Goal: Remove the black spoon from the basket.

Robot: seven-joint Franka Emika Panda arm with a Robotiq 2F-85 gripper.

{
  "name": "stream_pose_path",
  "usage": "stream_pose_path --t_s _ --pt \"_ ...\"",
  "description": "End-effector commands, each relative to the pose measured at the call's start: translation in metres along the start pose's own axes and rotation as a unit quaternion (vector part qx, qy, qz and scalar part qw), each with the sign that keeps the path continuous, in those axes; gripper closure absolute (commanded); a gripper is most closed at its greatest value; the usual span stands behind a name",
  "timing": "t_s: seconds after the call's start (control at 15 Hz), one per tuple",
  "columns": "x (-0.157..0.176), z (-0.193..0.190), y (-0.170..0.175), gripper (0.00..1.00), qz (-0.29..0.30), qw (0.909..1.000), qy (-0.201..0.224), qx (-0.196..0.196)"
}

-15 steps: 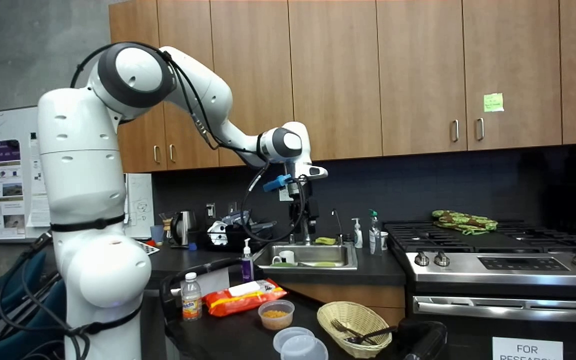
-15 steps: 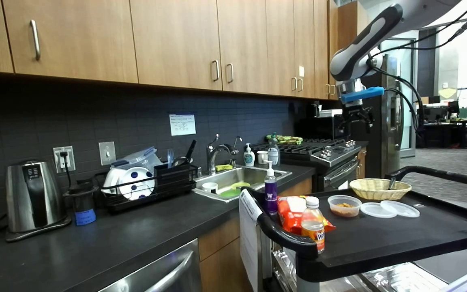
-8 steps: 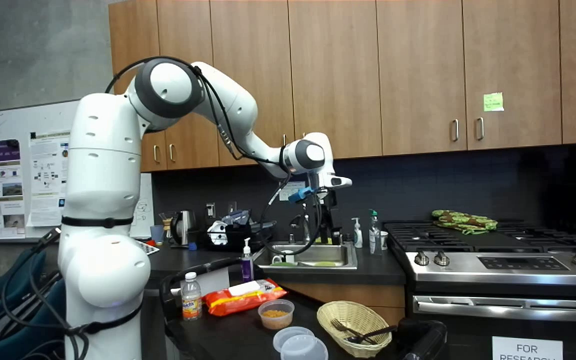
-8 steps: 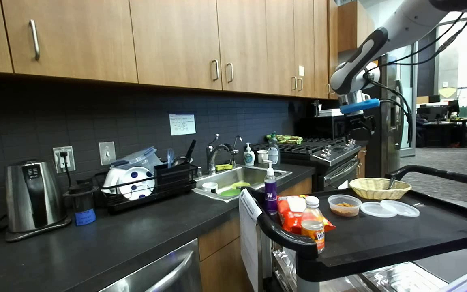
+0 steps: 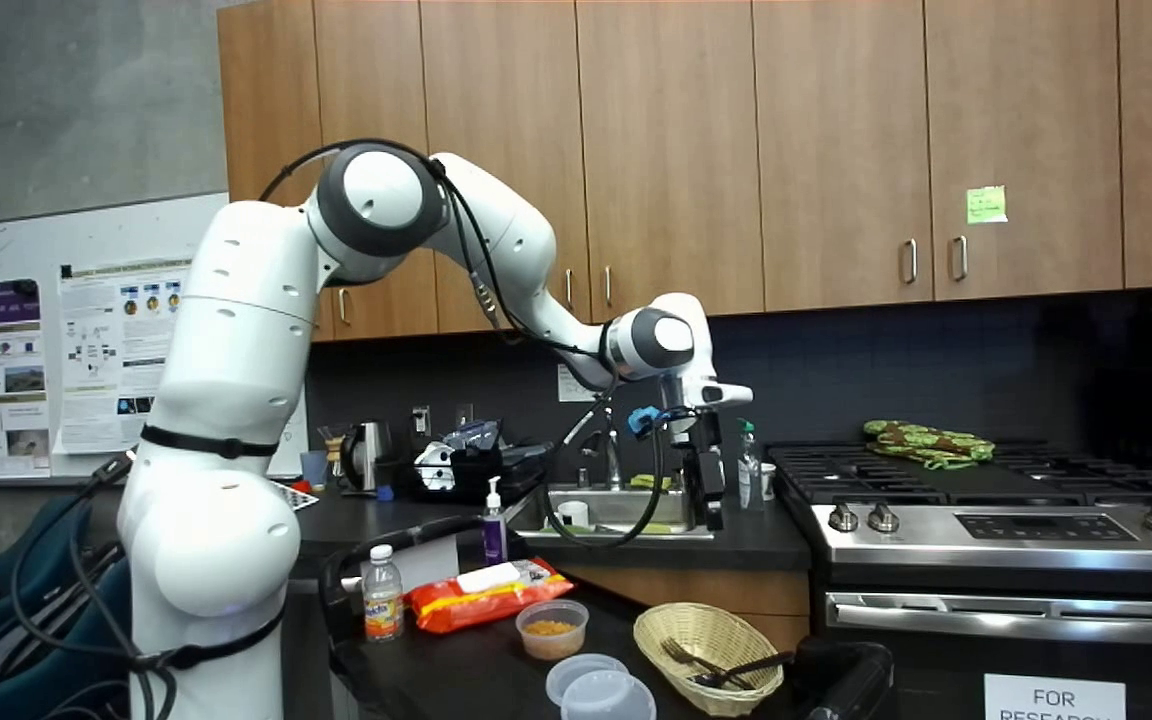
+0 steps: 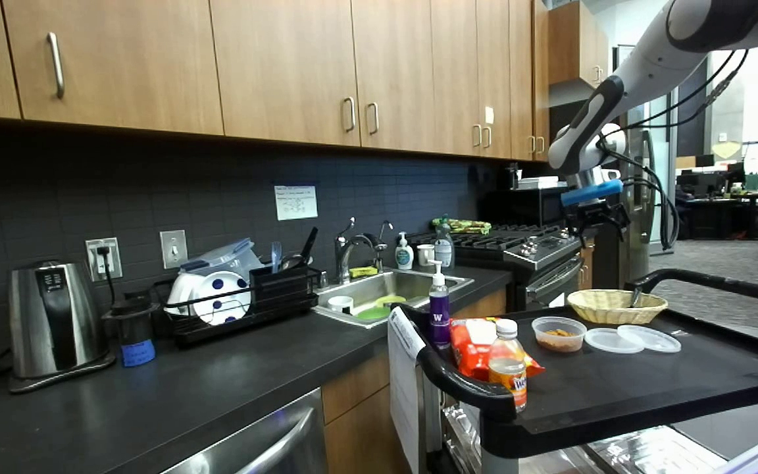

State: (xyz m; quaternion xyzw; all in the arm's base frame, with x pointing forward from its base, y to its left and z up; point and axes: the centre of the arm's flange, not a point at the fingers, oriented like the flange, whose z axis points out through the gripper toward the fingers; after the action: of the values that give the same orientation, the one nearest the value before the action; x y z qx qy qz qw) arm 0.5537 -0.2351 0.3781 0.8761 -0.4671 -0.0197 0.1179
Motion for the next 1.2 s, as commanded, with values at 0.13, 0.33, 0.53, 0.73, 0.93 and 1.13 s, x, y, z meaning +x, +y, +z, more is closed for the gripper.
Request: stream_pose_path --t_s 0.13,0.33,0.53,0.73,0.93,1.13 --pt "0.019 0.045 0.012 0.0 0.057 0.998 -0.017 -0.021" --pt "0.023 0.073 0.014 0.0 0.08 0.996 -0.031 -0.024" --pt "0.029 0.097 0.012 0.0 0.103 0.9936 -0.042 -0.017" --pt "0.035 0.112 0.012 0.0 0.12 0.9917 -0.047 -0.007" --pt "0.048 0.126 0.017 0.0 0.139 0.9894 -0.04 -0.015" --pt "0.061 0.136 0.029 0.0 0.154 0.9872 -0.034 -0.025"
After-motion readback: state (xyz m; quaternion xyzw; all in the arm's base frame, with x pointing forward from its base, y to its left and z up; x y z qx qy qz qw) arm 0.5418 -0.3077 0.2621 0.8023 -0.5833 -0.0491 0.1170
